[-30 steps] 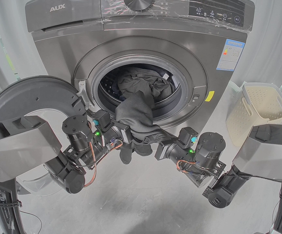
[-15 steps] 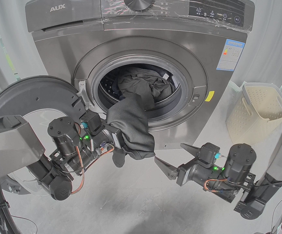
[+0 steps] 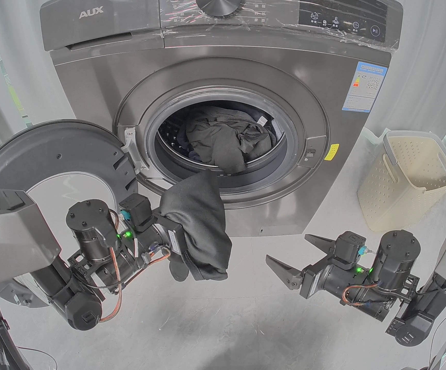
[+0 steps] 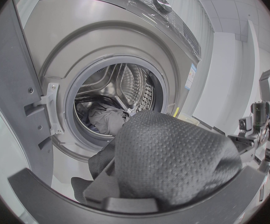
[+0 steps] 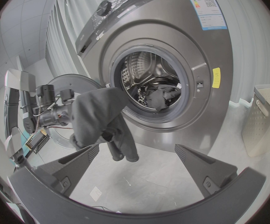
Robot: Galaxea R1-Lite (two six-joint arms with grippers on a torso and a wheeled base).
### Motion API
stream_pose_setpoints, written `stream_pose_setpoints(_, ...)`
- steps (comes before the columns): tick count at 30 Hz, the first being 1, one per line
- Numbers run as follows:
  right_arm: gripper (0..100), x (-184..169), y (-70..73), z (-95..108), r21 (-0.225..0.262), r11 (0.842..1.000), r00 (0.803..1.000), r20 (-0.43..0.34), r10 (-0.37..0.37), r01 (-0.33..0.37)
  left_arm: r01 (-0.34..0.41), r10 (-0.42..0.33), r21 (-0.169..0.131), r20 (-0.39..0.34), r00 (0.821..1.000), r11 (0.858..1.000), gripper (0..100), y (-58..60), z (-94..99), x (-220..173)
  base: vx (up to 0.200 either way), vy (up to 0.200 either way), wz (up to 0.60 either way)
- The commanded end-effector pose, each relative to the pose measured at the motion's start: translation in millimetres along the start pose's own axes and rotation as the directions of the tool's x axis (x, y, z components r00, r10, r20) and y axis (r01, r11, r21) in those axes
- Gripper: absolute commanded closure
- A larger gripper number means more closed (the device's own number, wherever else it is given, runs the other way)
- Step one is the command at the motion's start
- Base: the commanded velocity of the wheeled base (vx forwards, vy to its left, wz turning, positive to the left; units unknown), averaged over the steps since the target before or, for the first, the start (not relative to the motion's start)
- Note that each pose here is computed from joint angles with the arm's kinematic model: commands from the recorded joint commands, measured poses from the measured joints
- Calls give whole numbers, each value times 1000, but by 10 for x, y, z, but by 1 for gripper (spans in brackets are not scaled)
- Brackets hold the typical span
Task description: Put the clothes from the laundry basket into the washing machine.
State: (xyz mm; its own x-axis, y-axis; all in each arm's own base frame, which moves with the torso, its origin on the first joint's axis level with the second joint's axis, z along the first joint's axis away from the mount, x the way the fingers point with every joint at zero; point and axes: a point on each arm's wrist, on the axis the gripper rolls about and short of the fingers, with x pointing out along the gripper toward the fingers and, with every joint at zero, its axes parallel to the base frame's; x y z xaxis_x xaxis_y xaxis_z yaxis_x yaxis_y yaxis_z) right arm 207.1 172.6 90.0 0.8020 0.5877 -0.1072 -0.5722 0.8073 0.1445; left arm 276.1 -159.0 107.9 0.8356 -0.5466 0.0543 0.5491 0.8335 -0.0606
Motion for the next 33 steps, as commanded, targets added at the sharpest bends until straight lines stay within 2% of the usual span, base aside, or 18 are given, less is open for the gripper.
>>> stream_pose_setpoints(1,0,62,-109,-84,2,999,999,-30,-38,38,6,-5,17,-29,1000,1000,100,-25,-52,-52,0,0,0)
stream_pose_setpoints(6,0,62,-120,-72,3,999,999,-25,-41,42,10,-10,24,-26,1000,1000,100,-36,-42,-51,0,0,0)
stream_pose_setpoints(27,0,24,-56,-112,0,1000,999,-46,-23,23,52,-51,25,-36,998,998,100,-190,-82,-36,200,0,0)
stream_pose_setpoints(33,0,-6,-7,-129,-2,1000,998,-56,-6,6,42,-41,25,-51,998,999,100,-247,-161,17,0,0,0)
